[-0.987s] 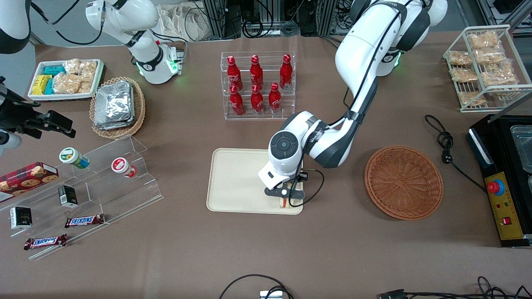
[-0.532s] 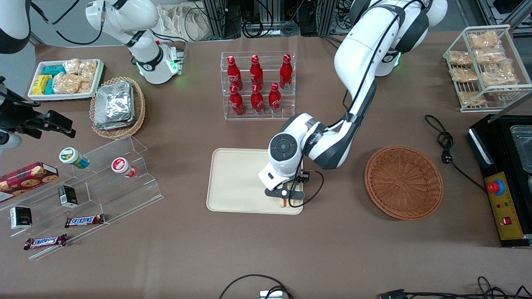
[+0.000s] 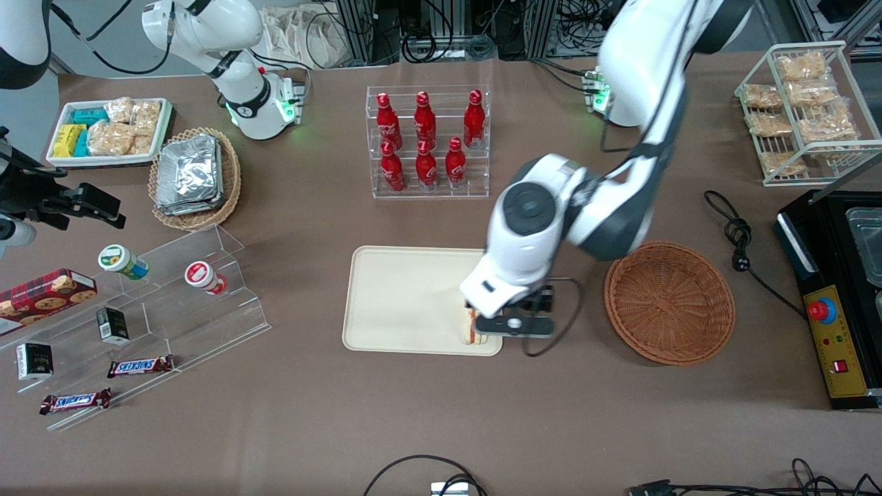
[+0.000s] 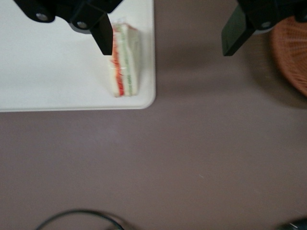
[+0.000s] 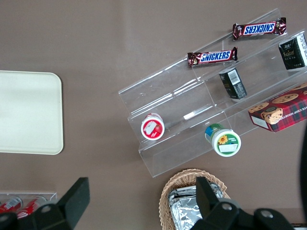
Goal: Place sandwich from basket to tray
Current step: 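Raise the left gripper away from the sandwich on the tray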
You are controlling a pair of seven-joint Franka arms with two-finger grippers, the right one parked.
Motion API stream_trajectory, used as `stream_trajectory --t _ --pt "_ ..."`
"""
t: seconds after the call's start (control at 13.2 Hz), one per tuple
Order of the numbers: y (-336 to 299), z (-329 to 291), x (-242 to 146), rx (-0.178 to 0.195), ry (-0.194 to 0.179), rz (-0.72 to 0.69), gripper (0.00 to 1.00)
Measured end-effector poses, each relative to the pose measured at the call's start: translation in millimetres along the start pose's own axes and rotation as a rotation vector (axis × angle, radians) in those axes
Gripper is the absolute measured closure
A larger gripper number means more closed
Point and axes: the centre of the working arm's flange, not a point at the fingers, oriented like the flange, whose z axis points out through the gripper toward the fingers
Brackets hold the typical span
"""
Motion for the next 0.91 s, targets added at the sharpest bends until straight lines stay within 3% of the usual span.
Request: stream_trajectory --t 0.3,0.61,0.91 --pt "-109.9 -95.5 -4.9 0.023 -0.05 0.026 0.0" --pt "-175.4 -138.4 -10.7 0.036 -0.054 0.043 0.0" --pt "-238.9 -155.9 -10.0 0.007 -0.064 0.022 0.0"
